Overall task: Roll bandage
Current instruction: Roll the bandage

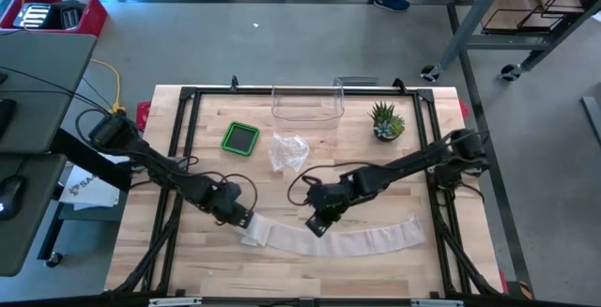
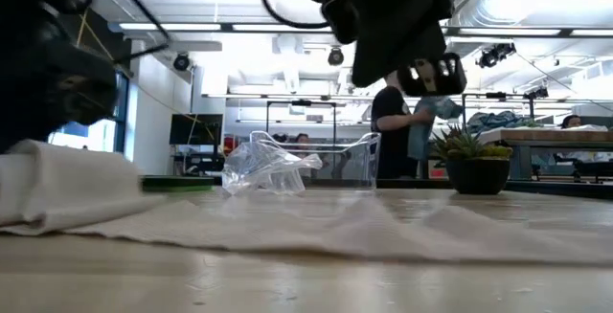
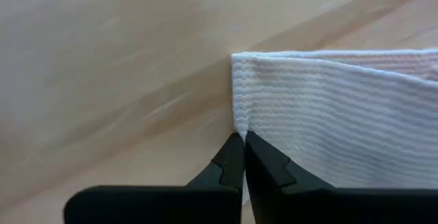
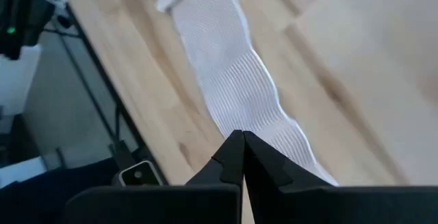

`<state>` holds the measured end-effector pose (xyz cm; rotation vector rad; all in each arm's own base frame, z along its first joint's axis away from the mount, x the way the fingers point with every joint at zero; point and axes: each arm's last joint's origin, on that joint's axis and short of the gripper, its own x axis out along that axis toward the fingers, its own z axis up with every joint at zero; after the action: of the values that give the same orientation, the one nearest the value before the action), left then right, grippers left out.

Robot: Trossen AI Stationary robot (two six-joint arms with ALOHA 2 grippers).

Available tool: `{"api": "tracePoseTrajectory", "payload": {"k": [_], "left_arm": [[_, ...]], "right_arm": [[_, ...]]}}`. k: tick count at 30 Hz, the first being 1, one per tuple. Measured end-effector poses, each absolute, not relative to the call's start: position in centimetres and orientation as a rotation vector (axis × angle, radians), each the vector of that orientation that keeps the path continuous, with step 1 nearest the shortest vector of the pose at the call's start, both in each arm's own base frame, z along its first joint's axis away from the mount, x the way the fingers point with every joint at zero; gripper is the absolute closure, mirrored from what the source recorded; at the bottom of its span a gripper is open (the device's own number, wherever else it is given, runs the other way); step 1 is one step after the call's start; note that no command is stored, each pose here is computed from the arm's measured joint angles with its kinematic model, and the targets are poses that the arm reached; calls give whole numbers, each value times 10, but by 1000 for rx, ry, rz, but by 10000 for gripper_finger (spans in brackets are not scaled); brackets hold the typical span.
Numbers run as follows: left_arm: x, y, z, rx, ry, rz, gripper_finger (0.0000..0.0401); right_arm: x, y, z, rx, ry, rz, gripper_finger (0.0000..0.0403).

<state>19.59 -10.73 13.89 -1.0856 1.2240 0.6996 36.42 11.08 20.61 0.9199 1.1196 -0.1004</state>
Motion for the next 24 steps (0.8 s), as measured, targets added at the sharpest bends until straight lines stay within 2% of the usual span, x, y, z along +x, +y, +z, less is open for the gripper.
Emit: {"api": "tracePoseTrajectory", "payload": {"k": [6, 12, 17, 24], "left_arm": [[173, -121, 151, -1145, 1213, 776, 400], [161, -139, 154, -1244, 1185, 808, 401], [152, -149, 154, -1296, 1152, 842, 401], [149, -155, 157, -1333, 1148, 850, 401]], "right_arm": [[349, 102, 218, 915, 1161, -159, 403], [335, 108, 186, 1053, 1182, -234, 403], [330, 123, 170, 1202, 1095, -220, 403], [332, 132, 172, 1247, 1004, -243, 403]]}}
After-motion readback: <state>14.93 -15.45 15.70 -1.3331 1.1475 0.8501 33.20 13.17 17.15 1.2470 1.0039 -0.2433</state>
